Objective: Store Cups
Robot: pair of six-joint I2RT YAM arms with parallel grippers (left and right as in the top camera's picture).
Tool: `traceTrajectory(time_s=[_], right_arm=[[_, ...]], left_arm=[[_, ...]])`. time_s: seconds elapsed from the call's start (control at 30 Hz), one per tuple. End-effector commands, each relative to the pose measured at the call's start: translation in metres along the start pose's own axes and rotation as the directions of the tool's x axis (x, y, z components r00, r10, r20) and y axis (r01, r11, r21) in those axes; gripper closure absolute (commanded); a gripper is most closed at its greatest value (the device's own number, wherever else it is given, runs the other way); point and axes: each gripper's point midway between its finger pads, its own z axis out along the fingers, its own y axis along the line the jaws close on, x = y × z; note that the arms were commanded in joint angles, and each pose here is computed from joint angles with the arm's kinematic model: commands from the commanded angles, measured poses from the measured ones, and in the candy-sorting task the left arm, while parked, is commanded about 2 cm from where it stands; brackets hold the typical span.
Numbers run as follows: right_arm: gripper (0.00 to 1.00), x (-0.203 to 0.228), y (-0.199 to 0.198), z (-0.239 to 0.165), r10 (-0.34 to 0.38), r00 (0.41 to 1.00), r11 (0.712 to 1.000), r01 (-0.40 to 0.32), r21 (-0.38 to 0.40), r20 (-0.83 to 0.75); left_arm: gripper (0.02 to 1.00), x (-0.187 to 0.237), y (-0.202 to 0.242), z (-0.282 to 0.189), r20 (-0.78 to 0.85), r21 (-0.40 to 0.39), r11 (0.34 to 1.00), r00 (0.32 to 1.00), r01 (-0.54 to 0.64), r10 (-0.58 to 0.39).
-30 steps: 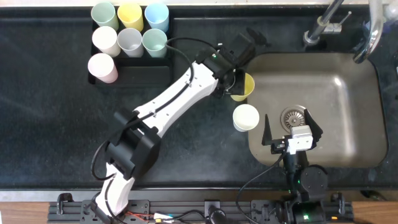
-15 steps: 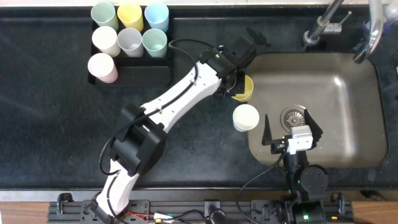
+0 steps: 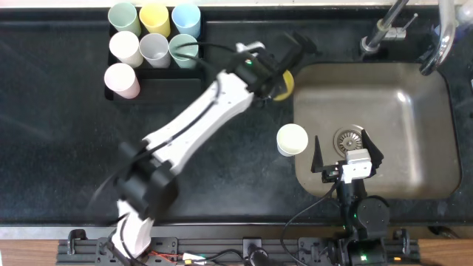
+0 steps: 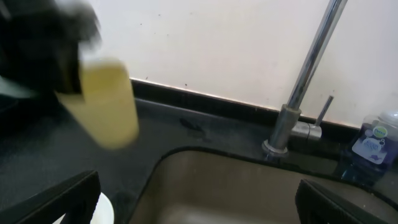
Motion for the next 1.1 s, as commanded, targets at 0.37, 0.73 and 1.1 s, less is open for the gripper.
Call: traceTrajectory(time_s=[0.37,0.73,1.1], right_arm=[[0.007,0.003,0.003,0.0,0.0,1.0,1.0,0.0,-0.012,0.003],[0.005,0.003,0.003,0.0,0.0,1.0,1.0,0.0,-0.012,0.003],[0.005,0.003,0.003,0.0,0.0,1.0,1.0,0.0,-0.012,0.003]], left_arm=[[0.982,-0.117,0.163,-0.112,0.336,-0.076,0.67,0.651,0.739,-0.68],[0.982,-0.109,0.217,-0.064,0.318,-0.145,0.448,0.47,0.882,-0.823],[0.982,-0.102,0.248,-0.036,0.319,-0.212,0.359,0.411,0.909,-0.854]])
